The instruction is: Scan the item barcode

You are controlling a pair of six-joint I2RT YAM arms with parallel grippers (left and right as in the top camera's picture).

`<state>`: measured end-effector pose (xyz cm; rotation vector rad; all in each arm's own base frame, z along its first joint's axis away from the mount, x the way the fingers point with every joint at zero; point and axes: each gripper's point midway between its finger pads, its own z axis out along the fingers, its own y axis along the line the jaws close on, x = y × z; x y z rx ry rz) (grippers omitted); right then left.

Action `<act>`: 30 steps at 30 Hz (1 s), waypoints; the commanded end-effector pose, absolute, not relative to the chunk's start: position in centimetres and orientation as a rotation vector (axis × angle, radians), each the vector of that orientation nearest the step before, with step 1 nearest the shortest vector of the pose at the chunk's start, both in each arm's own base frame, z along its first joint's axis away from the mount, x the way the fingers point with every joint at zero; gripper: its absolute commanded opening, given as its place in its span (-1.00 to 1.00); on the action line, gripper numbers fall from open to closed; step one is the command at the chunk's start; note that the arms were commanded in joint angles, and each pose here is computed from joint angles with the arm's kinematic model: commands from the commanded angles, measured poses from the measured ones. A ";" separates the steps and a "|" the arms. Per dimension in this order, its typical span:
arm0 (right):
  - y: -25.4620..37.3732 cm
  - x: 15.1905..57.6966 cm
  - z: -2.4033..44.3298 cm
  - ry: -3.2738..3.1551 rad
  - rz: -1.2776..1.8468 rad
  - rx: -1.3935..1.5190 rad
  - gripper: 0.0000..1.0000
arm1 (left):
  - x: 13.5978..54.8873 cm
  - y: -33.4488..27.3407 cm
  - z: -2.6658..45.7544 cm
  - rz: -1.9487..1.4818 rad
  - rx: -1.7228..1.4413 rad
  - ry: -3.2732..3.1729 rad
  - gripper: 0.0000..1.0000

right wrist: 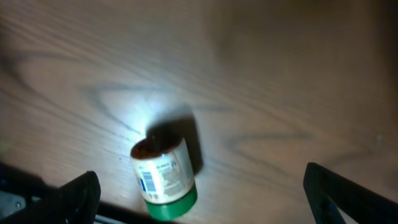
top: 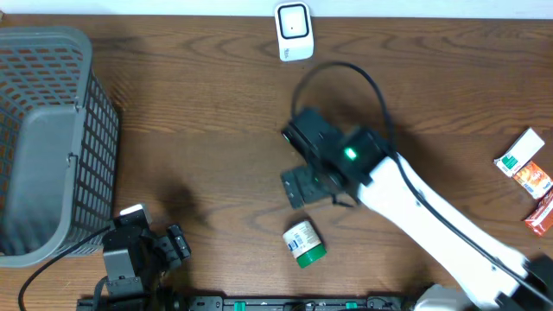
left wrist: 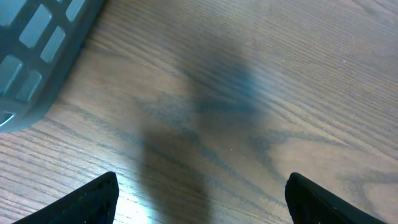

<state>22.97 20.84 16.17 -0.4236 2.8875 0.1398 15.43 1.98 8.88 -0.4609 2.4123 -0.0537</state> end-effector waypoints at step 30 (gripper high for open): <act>19.9 13.2 3.2 2.740 0.069 -0.242 0.99 | 15.5 1.8 9.1 -0.062 -0.450 2.409 0.72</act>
